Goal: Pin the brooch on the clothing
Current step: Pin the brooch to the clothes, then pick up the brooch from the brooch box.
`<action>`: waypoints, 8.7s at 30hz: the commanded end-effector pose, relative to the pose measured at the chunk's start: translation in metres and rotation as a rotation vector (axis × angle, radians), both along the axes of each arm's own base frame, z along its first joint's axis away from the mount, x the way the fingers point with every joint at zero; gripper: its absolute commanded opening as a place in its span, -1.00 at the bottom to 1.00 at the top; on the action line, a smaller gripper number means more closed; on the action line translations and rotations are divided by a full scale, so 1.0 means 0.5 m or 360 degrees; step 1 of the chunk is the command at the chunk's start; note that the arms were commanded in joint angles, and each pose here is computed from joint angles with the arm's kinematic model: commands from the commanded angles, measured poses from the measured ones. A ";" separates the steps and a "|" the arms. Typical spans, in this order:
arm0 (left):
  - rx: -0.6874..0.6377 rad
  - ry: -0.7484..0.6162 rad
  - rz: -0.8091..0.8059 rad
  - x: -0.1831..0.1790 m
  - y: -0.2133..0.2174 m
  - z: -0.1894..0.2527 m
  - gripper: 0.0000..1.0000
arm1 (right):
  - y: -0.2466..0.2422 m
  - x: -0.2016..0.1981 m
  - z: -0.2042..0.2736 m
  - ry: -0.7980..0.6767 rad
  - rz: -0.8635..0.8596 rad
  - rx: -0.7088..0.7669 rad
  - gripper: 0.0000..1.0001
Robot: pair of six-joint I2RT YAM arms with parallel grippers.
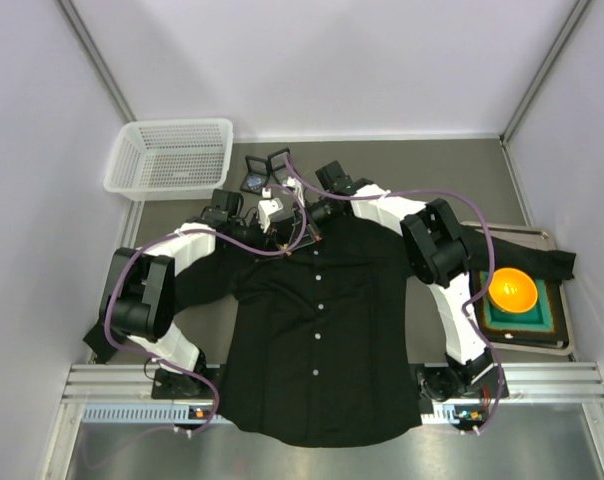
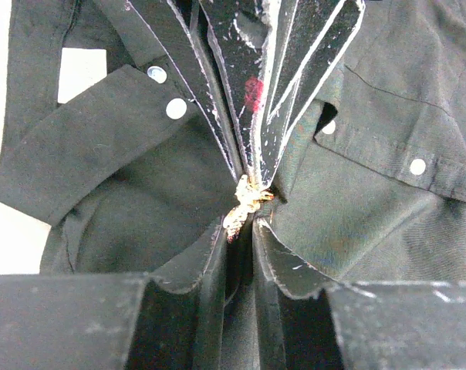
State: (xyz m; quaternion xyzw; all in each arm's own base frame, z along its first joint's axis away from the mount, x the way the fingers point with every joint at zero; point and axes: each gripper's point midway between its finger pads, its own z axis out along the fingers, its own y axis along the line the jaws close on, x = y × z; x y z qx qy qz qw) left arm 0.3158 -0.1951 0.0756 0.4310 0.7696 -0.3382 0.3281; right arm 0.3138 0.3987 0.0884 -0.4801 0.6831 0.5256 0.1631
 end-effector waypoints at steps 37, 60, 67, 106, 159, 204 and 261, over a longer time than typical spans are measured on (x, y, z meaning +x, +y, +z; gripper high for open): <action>-0.0390 0.0199 0.0038 0.024 0.006 0.060 -1.00 | -0.006 0.016 0.125 -0.0214 -0.0084 0.0216 0.34; -0.0551 0.0126 -0.0058 0.001 0.003 0.094 -1.00 | 0.026 -0.010 0.153 -0.0454 -0.0023 0.0457 0.13; -0.0559 0.0124 -0.0054 0.003 0.002 0.099 -1.00 | 0.031 -0.008 0.168 -0.0464 -0.0036 0.0449 0.12; -0.0591 0.0119 -0.0034 0.002 0.007 0.103 -1.00 | 0.033 0.007 0.103 -0.0486 -0.0120 0.0278 -1.00; 0.0005 -0.0459 -0.0265 0.060 0.045 0.058 -0.98 | -0.064 0.107 0.106 -0.0329 -0.0287 0.0083 -0.21; 0.0468 -0.0055 0.0311 0.204 0.160 -0.041 0.34 | -0.131 0.268 -0.041 -0.0732 -0.0549 -0.0669 0.27; 0.0239 -0.0422 0.1445 0.567 0.231 -0.010 0.34 | -0.167 0.324 0.094 -0.0693 -0.1014 -0.0467 0.53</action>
